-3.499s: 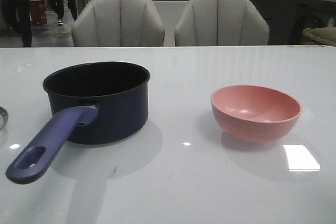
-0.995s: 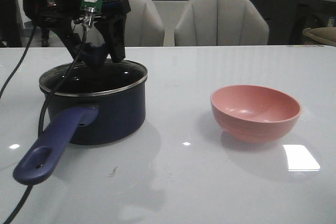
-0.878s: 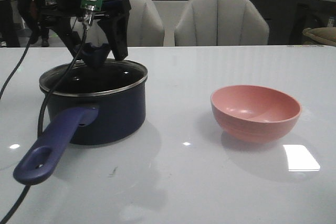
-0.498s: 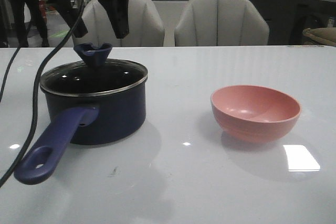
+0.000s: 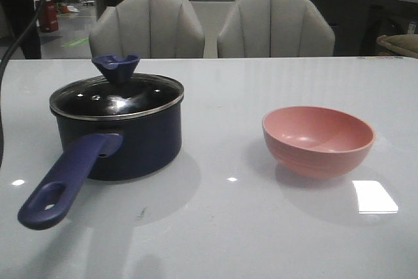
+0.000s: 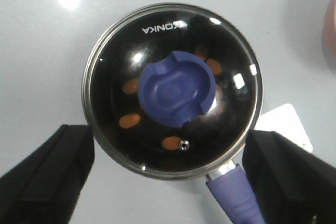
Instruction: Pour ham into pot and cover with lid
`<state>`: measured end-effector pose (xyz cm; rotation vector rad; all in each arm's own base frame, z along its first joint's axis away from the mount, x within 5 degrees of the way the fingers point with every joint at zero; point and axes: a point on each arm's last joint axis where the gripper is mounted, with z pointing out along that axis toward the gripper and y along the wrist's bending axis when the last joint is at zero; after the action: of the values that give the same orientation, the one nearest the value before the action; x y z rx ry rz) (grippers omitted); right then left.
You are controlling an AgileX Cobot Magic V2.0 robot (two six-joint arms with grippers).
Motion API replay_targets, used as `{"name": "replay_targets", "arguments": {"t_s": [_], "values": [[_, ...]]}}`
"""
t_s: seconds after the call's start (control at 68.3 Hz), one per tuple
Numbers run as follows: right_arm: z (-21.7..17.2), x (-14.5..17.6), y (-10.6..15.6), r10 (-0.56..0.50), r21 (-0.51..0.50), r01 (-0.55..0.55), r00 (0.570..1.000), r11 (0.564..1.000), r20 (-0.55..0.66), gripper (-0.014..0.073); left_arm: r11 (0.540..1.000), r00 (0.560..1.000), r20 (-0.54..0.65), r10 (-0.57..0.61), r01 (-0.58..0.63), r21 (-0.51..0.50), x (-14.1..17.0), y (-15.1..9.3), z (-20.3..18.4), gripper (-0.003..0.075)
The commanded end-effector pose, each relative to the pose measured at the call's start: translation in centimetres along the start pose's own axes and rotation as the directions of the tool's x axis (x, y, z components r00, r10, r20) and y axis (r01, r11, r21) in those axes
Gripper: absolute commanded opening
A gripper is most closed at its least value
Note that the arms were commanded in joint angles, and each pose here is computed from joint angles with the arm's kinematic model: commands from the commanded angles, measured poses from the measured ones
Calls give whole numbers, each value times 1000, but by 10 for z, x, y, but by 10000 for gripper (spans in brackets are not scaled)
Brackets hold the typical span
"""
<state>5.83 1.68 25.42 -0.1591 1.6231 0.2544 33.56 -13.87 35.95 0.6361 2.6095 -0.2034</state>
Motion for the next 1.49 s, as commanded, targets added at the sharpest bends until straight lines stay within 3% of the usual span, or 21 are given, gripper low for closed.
{"name": "replay_targets", "arguments": {"t_s": [0.0, 0.483, 0.6, 0.747, 1.025, 1.083, 1.156, 1.317, 1.478], "values": [[-1, -16, 0, -15, 7, 14, 995, 1000, 97, 150, 1000, 988, 156, 5, -3, -13, 13, -5, -39, 616], [-1, -16, 0, -15, 7, 14, 995, 1000, 97, 150, 999, 903, 430, 2, 18, -43, 136, -17, -74, 616], [-1, -16, 0, -15, 7, 14, 995, 1000, 97, 150, 999, 858, 514, -1, 26, -41, 168, -20, -82, 616], [-1, -16, 0, -15, 7, 14, 995, 1000, 97, 150, 999, 767, 641, -22, 44, -19, 211, -26, -92, 616], [-1, -16, 0, -15, 7, 14, 995, 1000, 97, 150, 999, 628, 778, -21, 51, -15, 276, -30, -86, 612], [-1, -16, 0, -15, 7, 14, 995, 1000, 97, 150, 999, 596, 802, -17, 52, -17, 287, -31, -84, 575], [-1, -16, 0, -15, 7, 14, 995, 1000, 97, 150, 998, 565, 825, -14, 53, -19, 296, -31, -81, 468], [-1, -16, 0, -15, 7, 14, 995, 1000, 97, 150, 998, 515, 857, -11, 59, -23, 299, -30, -80, 98], [-1, -16, 0, -15, 7, 14, 995, 1000, 97, 150, 998, 511, 859, -10, 59, -23, 299, -30, -80, 134]]}}
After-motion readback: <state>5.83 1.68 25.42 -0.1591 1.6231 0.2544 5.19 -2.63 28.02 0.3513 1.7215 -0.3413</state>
